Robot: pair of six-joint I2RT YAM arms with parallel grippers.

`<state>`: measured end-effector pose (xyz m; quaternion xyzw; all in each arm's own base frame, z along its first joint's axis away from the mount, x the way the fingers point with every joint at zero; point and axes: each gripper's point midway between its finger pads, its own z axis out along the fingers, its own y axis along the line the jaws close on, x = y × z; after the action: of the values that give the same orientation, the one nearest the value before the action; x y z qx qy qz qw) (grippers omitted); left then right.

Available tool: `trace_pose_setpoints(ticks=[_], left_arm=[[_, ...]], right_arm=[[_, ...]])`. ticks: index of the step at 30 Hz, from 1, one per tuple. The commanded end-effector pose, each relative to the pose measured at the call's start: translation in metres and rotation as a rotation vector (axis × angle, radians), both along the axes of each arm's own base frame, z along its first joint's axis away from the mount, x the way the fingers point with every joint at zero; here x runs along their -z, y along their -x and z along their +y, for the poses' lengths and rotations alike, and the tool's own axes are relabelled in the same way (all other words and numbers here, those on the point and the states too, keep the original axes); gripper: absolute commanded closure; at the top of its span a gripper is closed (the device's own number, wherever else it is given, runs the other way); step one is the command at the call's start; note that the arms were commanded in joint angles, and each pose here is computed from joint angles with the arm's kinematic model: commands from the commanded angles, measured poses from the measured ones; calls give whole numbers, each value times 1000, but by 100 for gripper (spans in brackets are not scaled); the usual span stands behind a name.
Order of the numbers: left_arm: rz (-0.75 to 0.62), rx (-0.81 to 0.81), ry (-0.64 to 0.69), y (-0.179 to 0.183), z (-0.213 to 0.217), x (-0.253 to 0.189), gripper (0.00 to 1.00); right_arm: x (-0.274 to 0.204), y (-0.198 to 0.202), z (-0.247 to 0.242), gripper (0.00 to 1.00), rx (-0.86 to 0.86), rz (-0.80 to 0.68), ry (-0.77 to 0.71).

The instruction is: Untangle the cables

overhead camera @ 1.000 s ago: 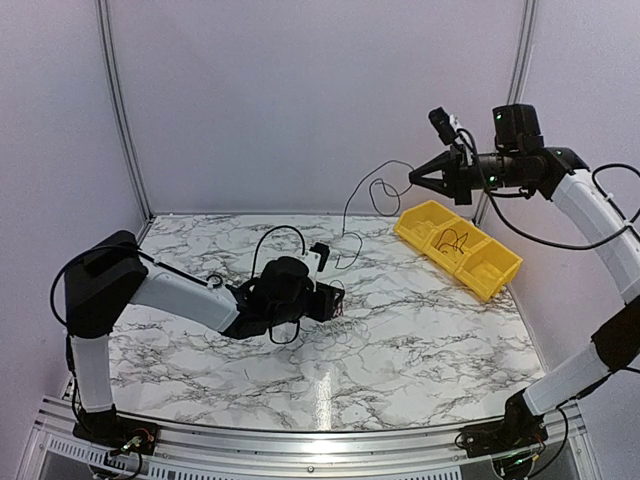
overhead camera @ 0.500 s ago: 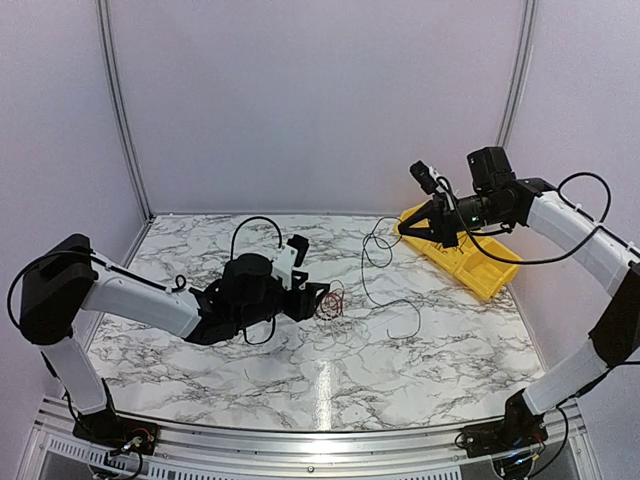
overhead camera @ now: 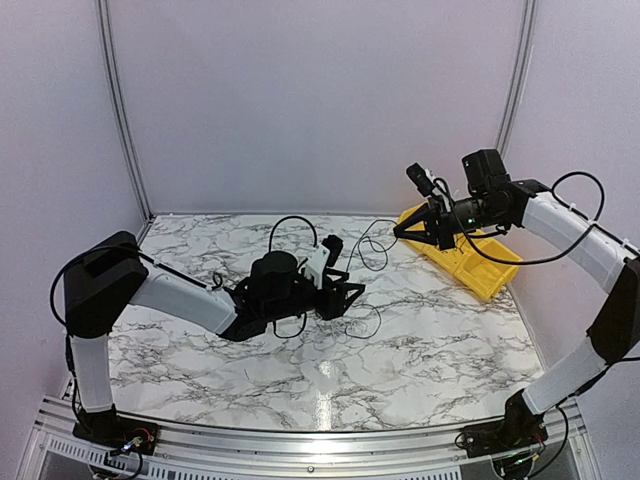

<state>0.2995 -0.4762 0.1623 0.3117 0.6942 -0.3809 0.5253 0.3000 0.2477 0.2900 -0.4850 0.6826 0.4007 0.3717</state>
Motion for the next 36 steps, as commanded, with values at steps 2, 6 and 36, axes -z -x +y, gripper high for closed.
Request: trace_pose_setpoints(ticks=[2, 6, 36], left_arm=[[-42, -90, 62, -31, -5, -15, 54], [-28, -109, 102, -38, 1, -19, 75], [198, -64, 339, 14, 53, -65, 100]], right_arm=[[-4, 4, 6, 100, -24, 9, -15], [-1, 3, 5, 100, -14, 12, -5], [74, -61, -15, 69, 267, 39, 221]])
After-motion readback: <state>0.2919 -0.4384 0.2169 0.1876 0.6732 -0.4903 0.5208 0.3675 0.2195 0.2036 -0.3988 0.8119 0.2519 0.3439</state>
